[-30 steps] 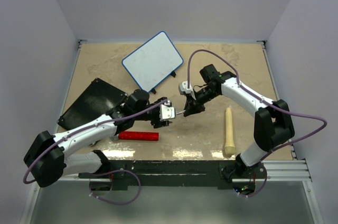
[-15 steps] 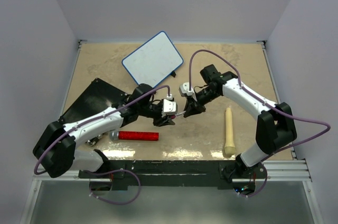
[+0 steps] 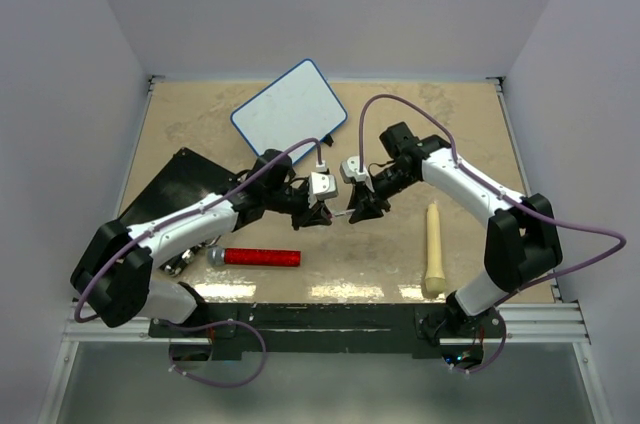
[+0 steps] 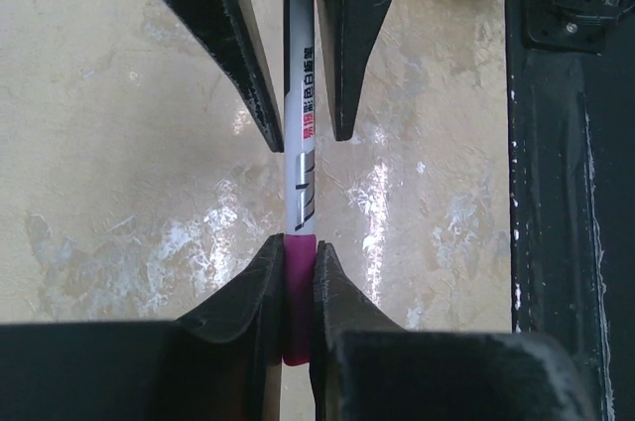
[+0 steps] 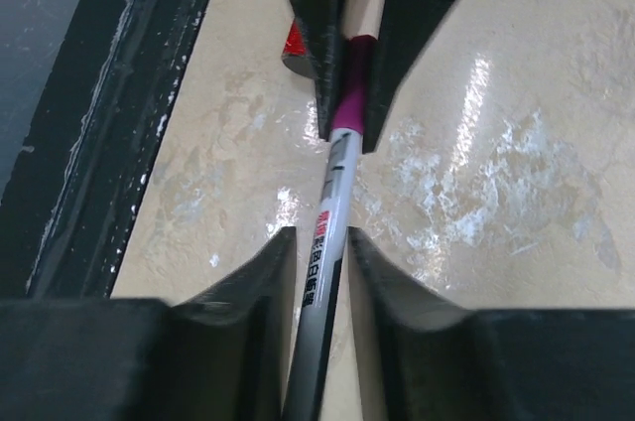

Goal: Write a sentence on the whiteboard
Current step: Open the whiteboard marker at the center of the board.

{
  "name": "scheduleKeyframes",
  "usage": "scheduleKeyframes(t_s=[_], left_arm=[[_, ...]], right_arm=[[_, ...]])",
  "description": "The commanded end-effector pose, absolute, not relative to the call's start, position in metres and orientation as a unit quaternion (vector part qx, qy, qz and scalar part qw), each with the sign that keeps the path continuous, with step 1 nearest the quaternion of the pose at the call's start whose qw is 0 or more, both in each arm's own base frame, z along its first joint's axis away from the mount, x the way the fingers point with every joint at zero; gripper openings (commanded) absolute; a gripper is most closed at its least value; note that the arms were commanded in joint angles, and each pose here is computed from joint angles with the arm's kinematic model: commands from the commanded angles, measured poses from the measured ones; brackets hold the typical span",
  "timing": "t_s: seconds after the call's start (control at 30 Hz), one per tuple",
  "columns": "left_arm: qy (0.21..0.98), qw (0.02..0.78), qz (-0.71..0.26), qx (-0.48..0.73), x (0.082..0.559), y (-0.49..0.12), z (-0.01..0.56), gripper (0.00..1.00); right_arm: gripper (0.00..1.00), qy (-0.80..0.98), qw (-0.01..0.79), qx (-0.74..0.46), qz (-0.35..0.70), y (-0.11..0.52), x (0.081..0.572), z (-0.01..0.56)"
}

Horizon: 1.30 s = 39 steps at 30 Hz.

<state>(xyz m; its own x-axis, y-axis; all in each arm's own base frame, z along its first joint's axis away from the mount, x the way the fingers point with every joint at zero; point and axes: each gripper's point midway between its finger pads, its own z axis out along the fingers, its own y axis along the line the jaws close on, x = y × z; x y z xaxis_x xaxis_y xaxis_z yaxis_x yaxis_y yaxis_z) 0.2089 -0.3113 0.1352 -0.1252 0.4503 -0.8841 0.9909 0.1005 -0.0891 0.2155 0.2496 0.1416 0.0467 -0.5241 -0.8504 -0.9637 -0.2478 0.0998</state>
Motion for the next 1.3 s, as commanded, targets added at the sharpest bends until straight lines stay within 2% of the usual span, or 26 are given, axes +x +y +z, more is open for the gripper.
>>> scheduleKeyframes(t_s=[0.0, 0.13, 0.23, 0.7, 1.07, 1.27], left_arm=[[0.624, 0.389, -0.363, 0.571, 0.218, -0.316, 0.154, 0.00], [0.627, 0.418, -0.336, 0.565, 0.227, -0.312, 0.161, 0.00], [0.626, 0.424, -0.328, 0.566, 0.228, -0.310, 0.163, 0.00], [0.653, 0.409, -0.284, 0.571, 0.239, -0.299, 0.149, 0.00], [0.653, 0.412, -0.279, 0.571, 0.241, -0.298, 0.150, 0.00], [0.651, 0.413, -0.281, 0.572, 0.240, -0.299, 0.151, 0.00]], right_arm=[[0.38, 0.515, 0.287, -0.679, 0.438, 0.258, 0.205, 0.165], [0.57, 0.532, 0.276, -0.654, 0.461, 0.264, 0.207, 0.165], [0.60, 0.555, 0.269, -0.633, 0.468, 0.268, 0.213, 0.164], [0.56, 0.612, 0.277, -0.576, 0.465, 0.278, 0.236, 0.165], [0.51, 0.623, 0.239, -0.580, 0.467, 0.289, 0.227, 0.145], [0.43, 0.626, 0.227, -0.584, 0.465, 0.292, 0.225, 0.138]])
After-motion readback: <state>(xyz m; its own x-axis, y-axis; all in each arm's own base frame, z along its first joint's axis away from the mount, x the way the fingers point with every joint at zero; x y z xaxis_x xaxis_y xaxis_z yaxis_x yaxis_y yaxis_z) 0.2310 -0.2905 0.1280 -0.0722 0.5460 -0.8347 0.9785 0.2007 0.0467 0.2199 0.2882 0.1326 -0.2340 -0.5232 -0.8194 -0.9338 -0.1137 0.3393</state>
